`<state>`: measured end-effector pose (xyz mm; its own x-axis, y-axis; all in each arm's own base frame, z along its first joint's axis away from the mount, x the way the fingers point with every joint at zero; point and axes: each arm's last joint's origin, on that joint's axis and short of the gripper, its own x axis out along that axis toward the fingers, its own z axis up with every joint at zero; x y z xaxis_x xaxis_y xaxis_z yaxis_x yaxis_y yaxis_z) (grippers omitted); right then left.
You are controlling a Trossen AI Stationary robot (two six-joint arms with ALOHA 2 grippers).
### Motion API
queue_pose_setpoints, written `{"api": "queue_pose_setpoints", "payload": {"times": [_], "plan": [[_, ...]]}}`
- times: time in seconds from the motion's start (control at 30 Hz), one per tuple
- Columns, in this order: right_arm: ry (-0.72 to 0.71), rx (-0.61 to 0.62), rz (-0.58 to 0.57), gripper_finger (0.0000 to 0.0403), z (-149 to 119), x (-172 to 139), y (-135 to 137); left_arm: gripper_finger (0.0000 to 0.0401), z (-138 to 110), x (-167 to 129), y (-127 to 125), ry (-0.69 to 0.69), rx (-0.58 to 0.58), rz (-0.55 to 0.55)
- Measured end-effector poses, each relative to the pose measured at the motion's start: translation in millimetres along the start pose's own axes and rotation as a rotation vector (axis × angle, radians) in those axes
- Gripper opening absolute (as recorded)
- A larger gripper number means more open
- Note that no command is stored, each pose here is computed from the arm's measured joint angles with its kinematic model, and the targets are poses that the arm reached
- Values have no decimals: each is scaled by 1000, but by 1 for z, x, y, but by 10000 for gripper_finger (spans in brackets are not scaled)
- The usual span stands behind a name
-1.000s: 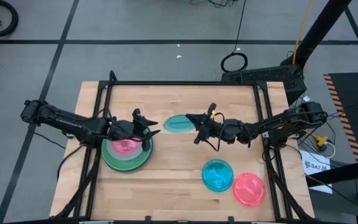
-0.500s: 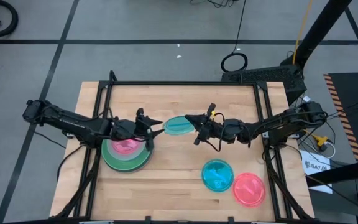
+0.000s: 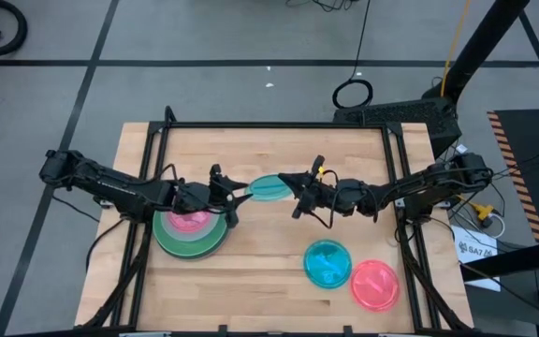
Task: Stack plastic plates
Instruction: Stack the top light blue plate on top of the light pink plate
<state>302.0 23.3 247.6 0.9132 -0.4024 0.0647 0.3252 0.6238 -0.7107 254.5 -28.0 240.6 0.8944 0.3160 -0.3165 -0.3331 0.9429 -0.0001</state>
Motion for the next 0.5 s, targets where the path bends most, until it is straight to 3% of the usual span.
{"api": "queue_pose_setpoints", "payload": {"times": [0.33,0.5], "plan": [[-51,37,48,26,1,0,1,18,0,0,1,2,-25,7],[-50,55,48,59,1,0,1,9,0,0,1,2,-49,8]]}}
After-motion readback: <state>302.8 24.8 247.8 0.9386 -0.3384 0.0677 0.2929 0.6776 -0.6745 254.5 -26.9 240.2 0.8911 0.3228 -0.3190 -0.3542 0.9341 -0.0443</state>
